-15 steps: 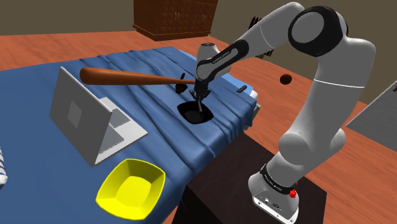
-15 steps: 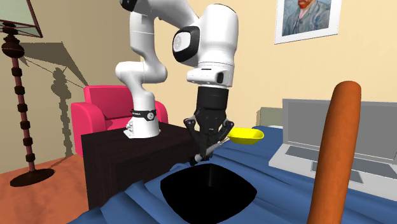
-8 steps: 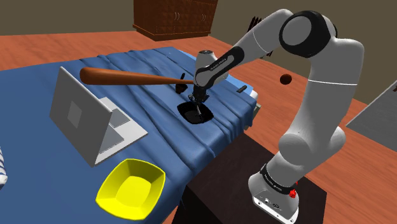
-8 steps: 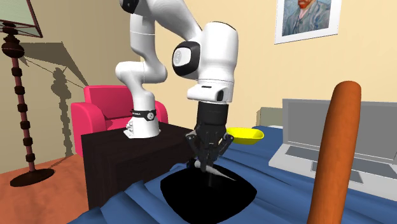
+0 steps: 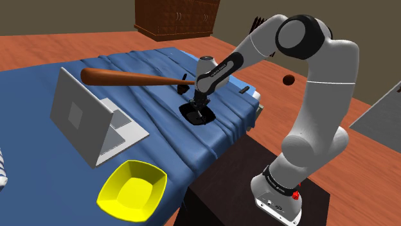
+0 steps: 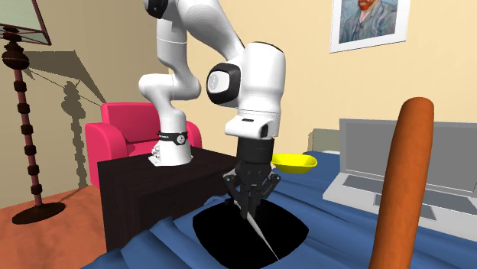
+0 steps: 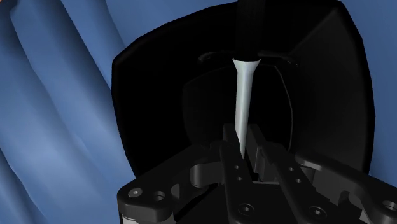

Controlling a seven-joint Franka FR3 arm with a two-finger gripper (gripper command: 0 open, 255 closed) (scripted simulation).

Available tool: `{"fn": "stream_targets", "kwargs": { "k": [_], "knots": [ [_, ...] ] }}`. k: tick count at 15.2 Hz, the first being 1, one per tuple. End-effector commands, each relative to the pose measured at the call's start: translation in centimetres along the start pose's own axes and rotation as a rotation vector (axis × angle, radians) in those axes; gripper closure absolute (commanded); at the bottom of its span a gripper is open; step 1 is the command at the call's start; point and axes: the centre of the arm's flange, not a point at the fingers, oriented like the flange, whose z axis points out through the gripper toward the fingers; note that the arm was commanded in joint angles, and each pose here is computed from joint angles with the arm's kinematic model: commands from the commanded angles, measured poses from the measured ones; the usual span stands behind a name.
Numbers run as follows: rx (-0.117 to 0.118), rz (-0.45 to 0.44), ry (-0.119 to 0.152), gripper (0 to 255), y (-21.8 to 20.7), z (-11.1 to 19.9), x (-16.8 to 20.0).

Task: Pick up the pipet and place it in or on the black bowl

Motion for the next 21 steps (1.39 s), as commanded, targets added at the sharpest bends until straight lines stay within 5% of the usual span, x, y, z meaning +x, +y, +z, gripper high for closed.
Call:
{"fn": "stream_targets", "kwargs": {
  "k": [1, 4, 5, 10, 14, 21],
  "knots": [
    [0.0, 0.001, -0.001, 255, 0.0, 0.2, 0.0],
    [0.0, 0.001, -0.001, 255, 0.0, 0.2, 0.0],
    [0.0, 0.001, -0.001, 0, 0.0, 0.2, 0.0],
    [0.0, 0.001, -0.001, 0, 0.0, 0.2, 0.0],
    [0.0, 0.001, -0.001, 0, 0.0, -4.8, 0.0],
    [0.0, 0.001, -0.001, 0, 0.0, -4.8, 0.0]
  ]
}}
